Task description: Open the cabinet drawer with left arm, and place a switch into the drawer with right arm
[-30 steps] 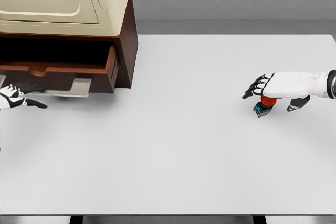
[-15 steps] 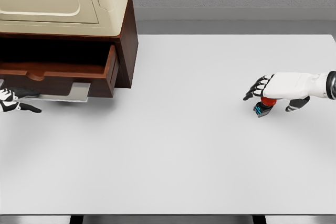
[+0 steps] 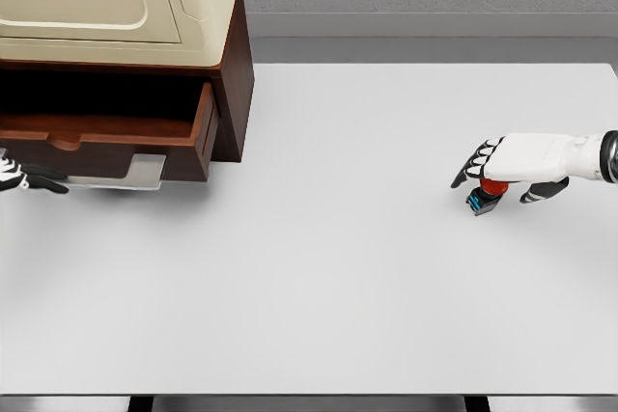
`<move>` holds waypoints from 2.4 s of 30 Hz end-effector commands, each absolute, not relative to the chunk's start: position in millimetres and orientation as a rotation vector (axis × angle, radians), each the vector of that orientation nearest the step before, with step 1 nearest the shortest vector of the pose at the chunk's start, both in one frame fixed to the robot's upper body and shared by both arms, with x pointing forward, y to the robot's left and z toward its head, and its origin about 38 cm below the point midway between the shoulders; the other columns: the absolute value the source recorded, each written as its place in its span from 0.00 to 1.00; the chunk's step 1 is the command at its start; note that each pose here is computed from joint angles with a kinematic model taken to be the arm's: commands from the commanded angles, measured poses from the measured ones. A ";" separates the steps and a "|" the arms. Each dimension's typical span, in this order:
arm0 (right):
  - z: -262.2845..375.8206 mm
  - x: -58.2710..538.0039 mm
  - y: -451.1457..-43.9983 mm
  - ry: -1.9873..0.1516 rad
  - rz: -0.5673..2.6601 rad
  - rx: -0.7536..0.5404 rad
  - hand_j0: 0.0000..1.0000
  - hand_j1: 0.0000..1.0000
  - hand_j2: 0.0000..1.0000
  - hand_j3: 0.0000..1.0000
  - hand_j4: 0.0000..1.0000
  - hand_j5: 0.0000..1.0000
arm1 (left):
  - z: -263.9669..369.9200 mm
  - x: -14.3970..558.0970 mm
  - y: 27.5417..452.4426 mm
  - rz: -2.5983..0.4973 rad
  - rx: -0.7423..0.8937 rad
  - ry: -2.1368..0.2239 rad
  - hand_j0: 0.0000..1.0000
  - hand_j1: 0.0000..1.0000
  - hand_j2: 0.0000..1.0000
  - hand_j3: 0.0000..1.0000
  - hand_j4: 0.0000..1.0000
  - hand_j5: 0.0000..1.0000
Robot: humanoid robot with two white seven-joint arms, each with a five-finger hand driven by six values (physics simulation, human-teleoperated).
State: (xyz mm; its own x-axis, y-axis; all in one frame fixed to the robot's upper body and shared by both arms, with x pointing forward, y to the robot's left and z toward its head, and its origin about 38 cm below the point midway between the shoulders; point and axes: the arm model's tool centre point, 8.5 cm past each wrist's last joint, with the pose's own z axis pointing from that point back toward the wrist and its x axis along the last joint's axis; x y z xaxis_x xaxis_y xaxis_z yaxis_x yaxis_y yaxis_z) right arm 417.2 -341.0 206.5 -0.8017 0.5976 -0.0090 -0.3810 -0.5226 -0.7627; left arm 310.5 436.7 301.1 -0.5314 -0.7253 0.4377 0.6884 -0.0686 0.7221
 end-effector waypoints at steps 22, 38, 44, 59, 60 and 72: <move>203.7 416.9 -342.7 -1.060 2.296 -0.357 0.69 0.69 0.69 0.69 0.69 0.69 | 337.2 298.5 433.9 -1.692 -0.003 -1.289 1.00 1.00 1.00 1.00 1.00 1.00; 199.0 414.7 -342.8 -1.055 2.295 -0.343 0.50 0.50 0.50 0.50 0.50 0.50 | 319.1 296.7 432.0 -1.730 -0.020 -1.238 1.00 1.00 1.00 1.00 1.00 1.00; 199.0 414.7 -342.8 -1.055 2.295 -0.343 0.48 0.48 0.48 0.48 0.48 0.48 | 310.0 293.5 433.9 -1.734 -0.033 -1.205 1.00 1.00 1.00 1.00 1.00 1.00; 198.1 415.9 -340.5 -1.070 2.284 -0.333 0.25 0.25 0.25 0.25 0.25 0.25 | 307.7 293.3 433.5 -1.744 -0.032 -1.197 1.00 1.00 1.00 1.00 1.00 1.00; 198.1 415.9 -340.5 -1.069 2.284 -0.333 0.25 0.25 0.25 0.25 0.25 0.25 | 307.7 293.3 433.5 -1.744 -0.032 -1.197 1.00 1.00 1.00 1.00 1.00 1.00; 219.0 435.7 -333.7 -1.225 2.163 -0.366 0.26 0.26 0.26 0.26 0.26 0.26 | 308.0 293.1 433.9 -1.744 -0.031 -1.196 1.00 1.00 1.00 1.00 1.00 1.00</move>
